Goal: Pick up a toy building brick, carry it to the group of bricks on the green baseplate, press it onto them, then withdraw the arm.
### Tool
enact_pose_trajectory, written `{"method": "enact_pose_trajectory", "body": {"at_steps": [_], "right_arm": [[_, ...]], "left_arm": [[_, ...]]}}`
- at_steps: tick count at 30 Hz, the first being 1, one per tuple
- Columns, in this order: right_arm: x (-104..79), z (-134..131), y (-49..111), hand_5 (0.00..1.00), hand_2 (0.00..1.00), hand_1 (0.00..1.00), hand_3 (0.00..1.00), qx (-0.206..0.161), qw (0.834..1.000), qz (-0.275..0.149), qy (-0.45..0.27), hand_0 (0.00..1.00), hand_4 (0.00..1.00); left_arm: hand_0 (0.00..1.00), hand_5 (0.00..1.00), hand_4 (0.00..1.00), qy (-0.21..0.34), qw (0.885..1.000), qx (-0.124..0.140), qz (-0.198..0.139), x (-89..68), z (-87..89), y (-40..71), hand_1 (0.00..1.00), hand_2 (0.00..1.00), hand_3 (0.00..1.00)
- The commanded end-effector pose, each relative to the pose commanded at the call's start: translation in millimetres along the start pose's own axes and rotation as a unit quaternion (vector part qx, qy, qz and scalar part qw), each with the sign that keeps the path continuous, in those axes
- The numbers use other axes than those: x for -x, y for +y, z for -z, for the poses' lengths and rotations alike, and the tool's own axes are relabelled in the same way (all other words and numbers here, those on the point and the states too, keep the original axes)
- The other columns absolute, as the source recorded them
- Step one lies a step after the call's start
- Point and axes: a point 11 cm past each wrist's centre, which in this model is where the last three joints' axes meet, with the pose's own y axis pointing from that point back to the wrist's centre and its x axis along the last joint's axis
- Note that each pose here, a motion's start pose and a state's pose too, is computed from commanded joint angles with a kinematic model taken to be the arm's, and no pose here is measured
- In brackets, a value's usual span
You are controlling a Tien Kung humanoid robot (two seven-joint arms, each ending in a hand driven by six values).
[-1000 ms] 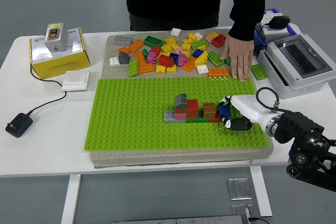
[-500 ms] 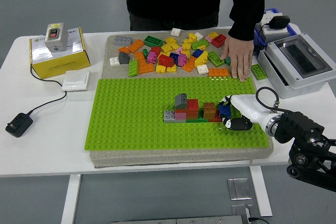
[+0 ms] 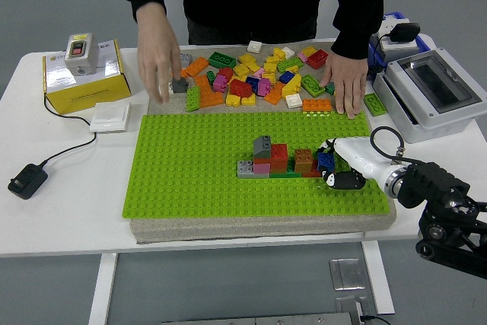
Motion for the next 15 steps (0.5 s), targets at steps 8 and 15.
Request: {"method": "enact_pose_trajectory", "body": {"at_steps": [8,15], "right_arm": [[0.8,-0.5,-0.3,0.352,0.694,0.158,0.744,0.001,1.0,0.005,0.003,0.038,0.444],[1.5,-0.8,-0.1,0.362,0.722,0.162,0.764,0.001,1.0,0.007,0.001,0.04,0.46]], "left_arm": [[0.687,0.664,0.117,0.0,1.0,-0.002,0.0,-0.3,0.4,0.1,0.648,0.559,0.668],[0.685,0.665,0.116,-0.001,1.0,-0.007,0.0,-0.5,1.9,-0.1,0.646,0.556,0.666]]}}
